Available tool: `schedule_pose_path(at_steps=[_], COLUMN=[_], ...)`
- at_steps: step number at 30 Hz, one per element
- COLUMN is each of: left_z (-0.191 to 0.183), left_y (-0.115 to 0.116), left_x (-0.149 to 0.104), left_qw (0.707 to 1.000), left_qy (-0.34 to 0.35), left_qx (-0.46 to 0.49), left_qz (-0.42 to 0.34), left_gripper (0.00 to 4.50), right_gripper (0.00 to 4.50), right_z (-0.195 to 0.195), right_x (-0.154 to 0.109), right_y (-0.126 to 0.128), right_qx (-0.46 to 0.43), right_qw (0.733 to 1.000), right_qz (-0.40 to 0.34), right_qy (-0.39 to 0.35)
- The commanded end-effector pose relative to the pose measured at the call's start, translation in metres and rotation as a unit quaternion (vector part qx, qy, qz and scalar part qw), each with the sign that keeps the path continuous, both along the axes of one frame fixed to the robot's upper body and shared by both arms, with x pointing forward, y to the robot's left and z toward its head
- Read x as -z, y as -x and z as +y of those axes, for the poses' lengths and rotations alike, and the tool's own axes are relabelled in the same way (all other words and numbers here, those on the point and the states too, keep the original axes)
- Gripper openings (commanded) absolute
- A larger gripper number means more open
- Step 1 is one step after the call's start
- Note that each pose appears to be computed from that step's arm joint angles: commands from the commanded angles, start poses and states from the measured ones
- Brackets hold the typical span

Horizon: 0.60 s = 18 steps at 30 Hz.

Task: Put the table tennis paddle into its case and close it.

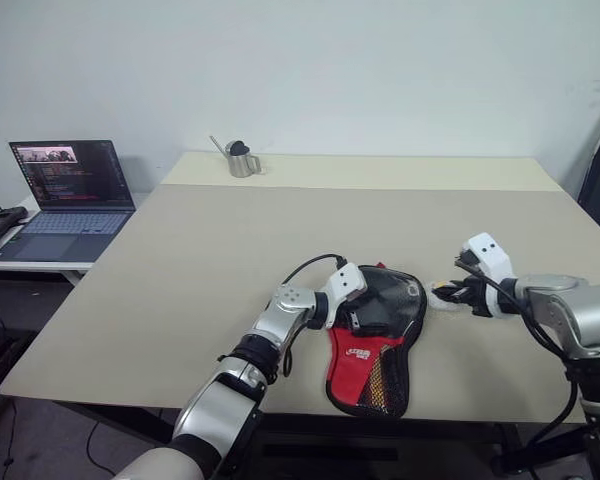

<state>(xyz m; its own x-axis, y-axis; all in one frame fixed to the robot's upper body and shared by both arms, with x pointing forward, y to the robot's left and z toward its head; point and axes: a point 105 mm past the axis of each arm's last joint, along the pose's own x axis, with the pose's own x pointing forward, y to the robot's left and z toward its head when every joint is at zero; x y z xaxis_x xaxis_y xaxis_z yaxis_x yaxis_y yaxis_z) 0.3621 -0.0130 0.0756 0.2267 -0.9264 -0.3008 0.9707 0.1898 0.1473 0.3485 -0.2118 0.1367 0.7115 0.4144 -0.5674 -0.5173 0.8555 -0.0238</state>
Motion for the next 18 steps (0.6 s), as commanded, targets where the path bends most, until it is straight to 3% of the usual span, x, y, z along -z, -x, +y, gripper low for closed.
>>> schedule_pose_path(at_steps=[1,10,18], left_z=[0.012,0.009,0.003], left_y=[0.011,0.013,0.013], left_x=[0.044,0.045,0.044], left_qw=[0.997,0.997,0.997], left_qy=[-0.062,-0.06,-0.058], left_qx=[-0.015,-0.011,-0.01], left_qz=[0.05,0.053,0.053], left_gripper=[4.5,4.5,4.5], right_gripper=[0.31,0.31,0.31], right_z=[-0.025,-0.047,-0.038], right_x=[-0.02,-0.064,-0.06], right_y=[-0.016,-0.057,-0.048], right_qx=[0.053,0.094,0.051], right_qw=[0.998,0.988,0.994], right_qz=[-0.044,-0.116,-0.096], right_qy=[0.014,0.027,0.03])
